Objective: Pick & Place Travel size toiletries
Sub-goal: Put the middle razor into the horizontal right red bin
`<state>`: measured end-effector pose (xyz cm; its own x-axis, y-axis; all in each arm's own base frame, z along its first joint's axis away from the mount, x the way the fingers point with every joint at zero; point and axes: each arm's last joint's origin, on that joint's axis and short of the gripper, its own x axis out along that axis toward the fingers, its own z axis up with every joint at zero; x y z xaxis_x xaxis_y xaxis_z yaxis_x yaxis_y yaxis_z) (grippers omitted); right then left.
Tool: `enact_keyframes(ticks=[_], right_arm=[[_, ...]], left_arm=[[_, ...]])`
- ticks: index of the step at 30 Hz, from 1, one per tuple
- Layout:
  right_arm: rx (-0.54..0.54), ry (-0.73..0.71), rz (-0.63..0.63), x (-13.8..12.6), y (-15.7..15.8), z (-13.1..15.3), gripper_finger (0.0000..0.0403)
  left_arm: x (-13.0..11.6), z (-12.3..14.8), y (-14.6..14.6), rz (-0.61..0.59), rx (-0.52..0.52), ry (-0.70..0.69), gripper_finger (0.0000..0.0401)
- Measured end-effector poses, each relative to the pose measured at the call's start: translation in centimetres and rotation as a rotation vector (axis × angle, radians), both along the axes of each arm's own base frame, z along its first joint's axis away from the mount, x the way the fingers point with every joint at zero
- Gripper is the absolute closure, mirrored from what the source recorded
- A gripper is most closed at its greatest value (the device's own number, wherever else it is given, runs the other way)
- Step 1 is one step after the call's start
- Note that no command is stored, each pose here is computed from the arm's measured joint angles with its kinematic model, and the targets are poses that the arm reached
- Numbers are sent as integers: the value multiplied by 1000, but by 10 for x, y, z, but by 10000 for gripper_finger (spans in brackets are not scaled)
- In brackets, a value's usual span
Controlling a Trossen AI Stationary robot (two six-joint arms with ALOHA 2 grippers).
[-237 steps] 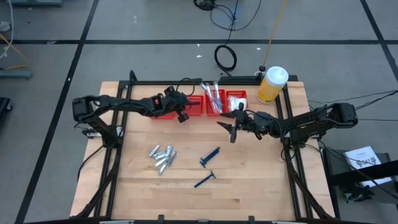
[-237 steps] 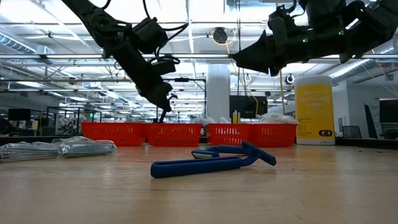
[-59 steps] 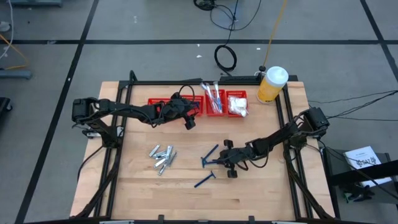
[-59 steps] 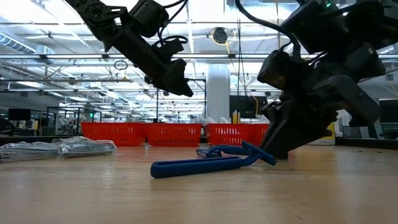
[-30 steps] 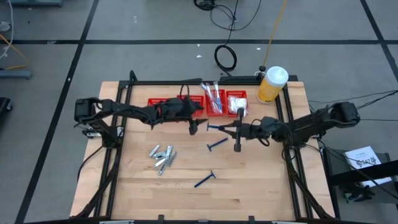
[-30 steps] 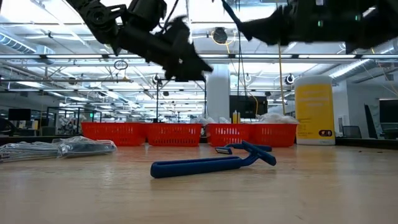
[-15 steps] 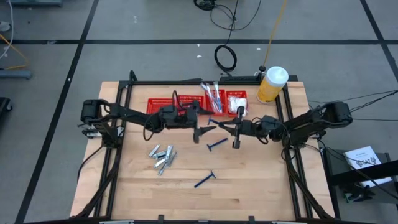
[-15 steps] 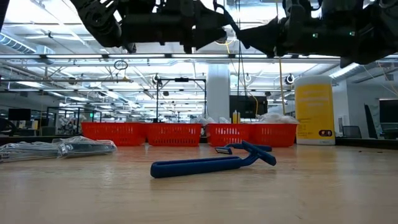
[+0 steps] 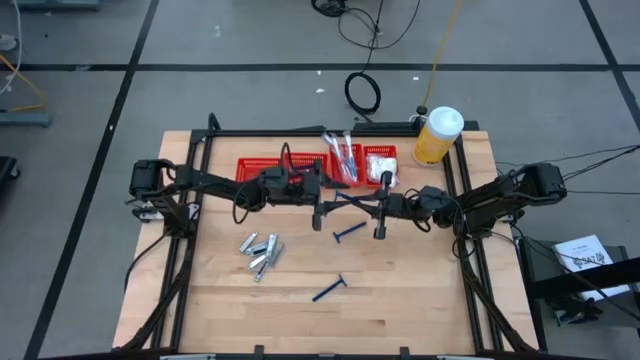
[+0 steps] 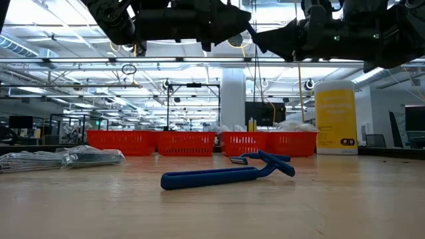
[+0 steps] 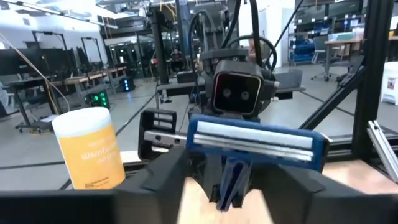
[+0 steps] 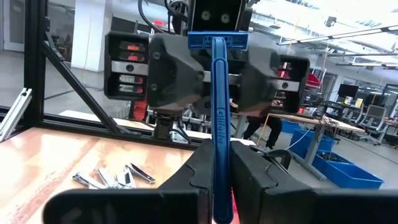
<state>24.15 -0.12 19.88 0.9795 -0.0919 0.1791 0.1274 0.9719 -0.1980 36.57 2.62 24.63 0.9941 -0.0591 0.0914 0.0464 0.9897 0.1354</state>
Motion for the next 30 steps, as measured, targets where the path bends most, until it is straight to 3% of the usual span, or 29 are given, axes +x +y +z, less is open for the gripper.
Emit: enact_keyframes(ticks=[4,7,13,19,24,30], right_arm=[[5,9,-2,0,0,-1,380],[27,13,-5,0,0,-1,356],[92,95,-117,1,-4,-10,268],[96,157,-207,0,-6,-16,197],[97,155,-212,0,-8,-16,175],[137,159,-235,0,-14,-17,181]], left_arm=[[0,0,0,0,8,1,322],[0,0,1,3,27,1,381],[-6,7,9,146,44,40,364],[-24,12,29,506,92,229,387],[-42,-3,57,716,88,470,381],[-57,-33,86,753,-79,697,346]])
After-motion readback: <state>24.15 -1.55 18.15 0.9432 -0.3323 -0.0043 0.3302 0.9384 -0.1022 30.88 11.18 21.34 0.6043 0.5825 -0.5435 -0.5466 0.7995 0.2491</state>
